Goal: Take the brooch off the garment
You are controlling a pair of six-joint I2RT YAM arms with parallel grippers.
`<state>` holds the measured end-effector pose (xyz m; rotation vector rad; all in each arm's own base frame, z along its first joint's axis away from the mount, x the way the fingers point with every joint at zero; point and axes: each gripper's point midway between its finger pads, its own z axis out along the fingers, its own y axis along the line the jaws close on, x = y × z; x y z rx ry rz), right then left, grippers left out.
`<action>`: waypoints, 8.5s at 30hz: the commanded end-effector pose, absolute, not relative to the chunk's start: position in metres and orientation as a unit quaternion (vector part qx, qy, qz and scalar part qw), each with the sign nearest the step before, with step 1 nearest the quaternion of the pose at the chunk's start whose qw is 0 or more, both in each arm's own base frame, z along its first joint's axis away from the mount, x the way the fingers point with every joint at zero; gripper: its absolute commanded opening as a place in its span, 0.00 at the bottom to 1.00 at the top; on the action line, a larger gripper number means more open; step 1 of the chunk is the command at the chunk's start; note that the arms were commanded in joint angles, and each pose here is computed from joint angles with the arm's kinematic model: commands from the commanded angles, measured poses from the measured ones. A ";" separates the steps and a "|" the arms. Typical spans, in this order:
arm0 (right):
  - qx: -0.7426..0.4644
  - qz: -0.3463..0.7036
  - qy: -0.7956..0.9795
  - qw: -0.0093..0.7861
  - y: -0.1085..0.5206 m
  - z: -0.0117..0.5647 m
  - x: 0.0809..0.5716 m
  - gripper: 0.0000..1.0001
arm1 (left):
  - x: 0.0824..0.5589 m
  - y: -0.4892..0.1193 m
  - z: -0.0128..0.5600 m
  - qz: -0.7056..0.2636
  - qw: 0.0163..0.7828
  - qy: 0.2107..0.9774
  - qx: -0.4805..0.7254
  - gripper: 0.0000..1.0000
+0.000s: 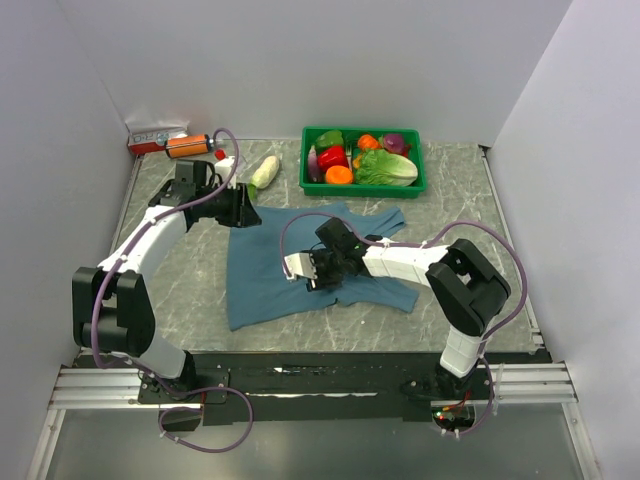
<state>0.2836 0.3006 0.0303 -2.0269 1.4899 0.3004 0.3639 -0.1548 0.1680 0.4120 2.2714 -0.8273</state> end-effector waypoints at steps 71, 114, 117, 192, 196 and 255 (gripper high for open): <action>-0.608 0.125 0.717 0.316 0.304 0.089 0.316 0.33 | 0.353 -0.166 0.146 -0.372 0.303 0.865 0.149 0.41; -0.615 0.053 0.724 0.306 0.314 0.051 0.333 0.39 | 0.352 -0.162 0.141 -0.361 0.300 0.873 0.128 0.41; -0.612 0.040 0.725 0.313 0.311 0.053 0.337 0.38 | 0.356 -0.162 0.141 -0.358 0.301 0.875 0.128 0.41; -0.409 0.431 0.785 0.177 0.301 0.094 0.284 0.00 | 0.283 -0.292 0.112 -0.577 0.177 0.722 0.339 0.49; -0.405 0.445 0.781 0.166 0.305 0.093 0.284 0.00 | 0.277 -0.299 0.110 -0.578 0.167 0.711 0.365 0.49; -0.219 0.521 0.818 0.103 0.305 0.076 0.297 0.00 | 0.259 -0.328 0.077 -0.551 0.158 0.725 0.383 0.32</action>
